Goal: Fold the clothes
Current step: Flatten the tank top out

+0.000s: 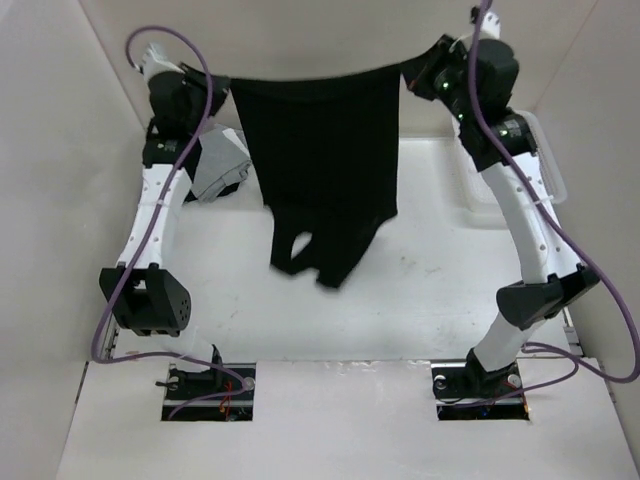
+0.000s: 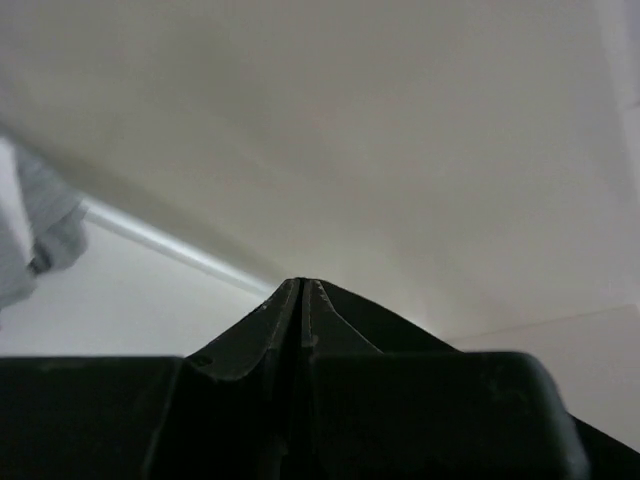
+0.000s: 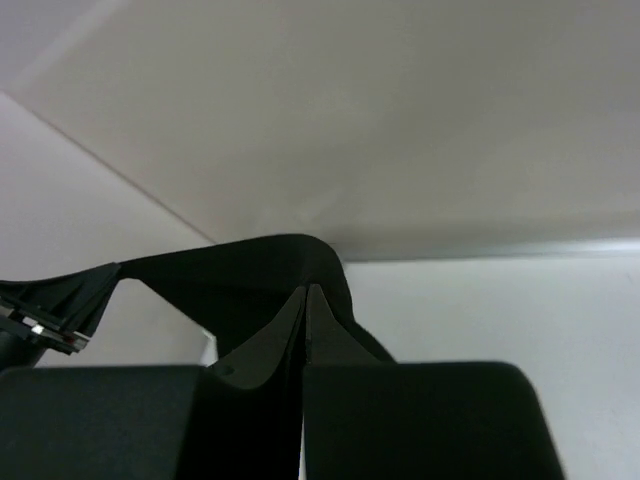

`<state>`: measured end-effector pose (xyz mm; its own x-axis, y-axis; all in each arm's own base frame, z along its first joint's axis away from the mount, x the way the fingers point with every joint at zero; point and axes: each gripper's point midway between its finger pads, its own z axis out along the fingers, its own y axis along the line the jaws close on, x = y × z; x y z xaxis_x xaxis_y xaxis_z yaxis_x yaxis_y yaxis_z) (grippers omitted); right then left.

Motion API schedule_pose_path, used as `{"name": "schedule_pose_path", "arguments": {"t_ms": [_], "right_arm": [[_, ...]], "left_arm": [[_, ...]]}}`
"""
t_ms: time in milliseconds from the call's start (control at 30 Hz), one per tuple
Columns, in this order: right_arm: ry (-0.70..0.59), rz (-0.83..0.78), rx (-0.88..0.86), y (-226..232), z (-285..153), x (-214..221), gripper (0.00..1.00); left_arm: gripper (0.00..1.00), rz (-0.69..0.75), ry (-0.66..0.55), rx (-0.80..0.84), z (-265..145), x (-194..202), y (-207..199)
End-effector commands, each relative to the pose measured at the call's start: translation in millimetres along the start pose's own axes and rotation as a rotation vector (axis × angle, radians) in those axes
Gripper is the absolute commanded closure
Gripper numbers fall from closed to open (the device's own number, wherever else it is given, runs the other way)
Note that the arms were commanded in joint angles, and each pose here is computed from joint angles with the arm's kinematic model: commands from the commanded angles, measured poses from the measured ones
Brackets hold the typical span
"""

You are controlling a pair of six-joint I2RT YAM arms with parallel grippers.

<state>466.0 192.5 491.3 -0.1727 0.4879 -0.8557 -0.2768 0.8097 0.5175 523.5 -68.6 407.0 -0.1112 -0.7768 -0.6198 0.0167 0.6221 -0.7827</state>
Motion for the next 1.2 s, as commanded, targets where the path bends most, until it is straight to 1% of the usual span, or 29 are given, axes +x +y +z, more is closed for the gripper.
{"name": "schedule_pose_path", "arguments": {"t_ms": [0,100,167,267,367,433,500,567,667,733,767,833,900,1000,1067,1167], "right_arm": [[-0.226,0.036,-0.203,66.8,-61.9,-103.7,1.0],[-0.231,0.045,-0.217,71.1,-73.4,-109.3,1.0],[-0.218,0.047,-0.203,65.5,-79.5,-102.9,1.0],[-0.172,0.053,-0.153,43.7,-85.1,-73.7,1.0],[-0.122,0.078,-0.103,14.1,-97.3,-26.1,1.0],[-0.079,0.094,-0.057,-12.3,-109.6,15.1,1.0],[-0.024,0.112,-0.033,-30.4,-124.3,60.3,1.0],[0.052,0.133,-0.01,-49.4,-145.2,119.6,1.0],[0.172,0.163,0.032,-78.4,-182.2,204.9,1.0],[0.259,0.208,0.029,-88.0,-212.0,256.3,1.0],[0.309,0.223,0.029,-92.5,-227.3,280.7,1.0],[0.405,0.281,0.042,-100.5,-255.9,323.8,1.0],[0.499,0.325,0.033,-100.7,-283.0,356.5,1.0],[0.633,0.381,0.024,-94.7,-319.8,388.9,1.0],[0.723,0.399,0.018,-88.6,-347.5,404.9,1.0],[0.763,0.397,0.03,-83.0,-366.5,407.4,1.0]], "left_arm": [[0.97,-0.001,-0.18,0.283,-52.2,-89.5,-104.8],[0.97,-0.007,-0.21,0.321,-67.5,-109.7,-116.5],[0.96,0.002,-0.212,0.329,-75.3,-111.2,-117.2],[0.96,0.003,-0.188,0.308,-80.6,-96.0,-103.3],[0.96,-0.002,-0.142,0.269,-83.9,-62.3,-75.6],[0.96,-0.01,-0.093,0.233,-90.3,-27.9,-47.5],[0.95,-0.016,-0.047,0.178,-102.9,12.9,-7.4],[0.95,-0.018,-0.003,0.119,-120.2,53.1,33.1],[0.95,-0.015,0.071,-0.032,-160.9,121.4,118.1],[0.97,0.0,0.136,-0.111,-187.2,153.8,156.8],[0.97,0.006,0.169,-0.173,-207.3,168.2,180.6],[0.97,-0.001,0.224,-0.238,-233.0,186.1,202.9],[0.98,-0.019,0.278,-0.26,-260.2,202.6,210.2],[0.99,-0.089,0.351,-0.243,-295.9,218.5,198.5],[0.99,-0.108,0.345,-0.231,-318.6,213.4,188.7],[0.99,-0.105,0.311,-0.231,-328.5,204.0,184.0]]}}
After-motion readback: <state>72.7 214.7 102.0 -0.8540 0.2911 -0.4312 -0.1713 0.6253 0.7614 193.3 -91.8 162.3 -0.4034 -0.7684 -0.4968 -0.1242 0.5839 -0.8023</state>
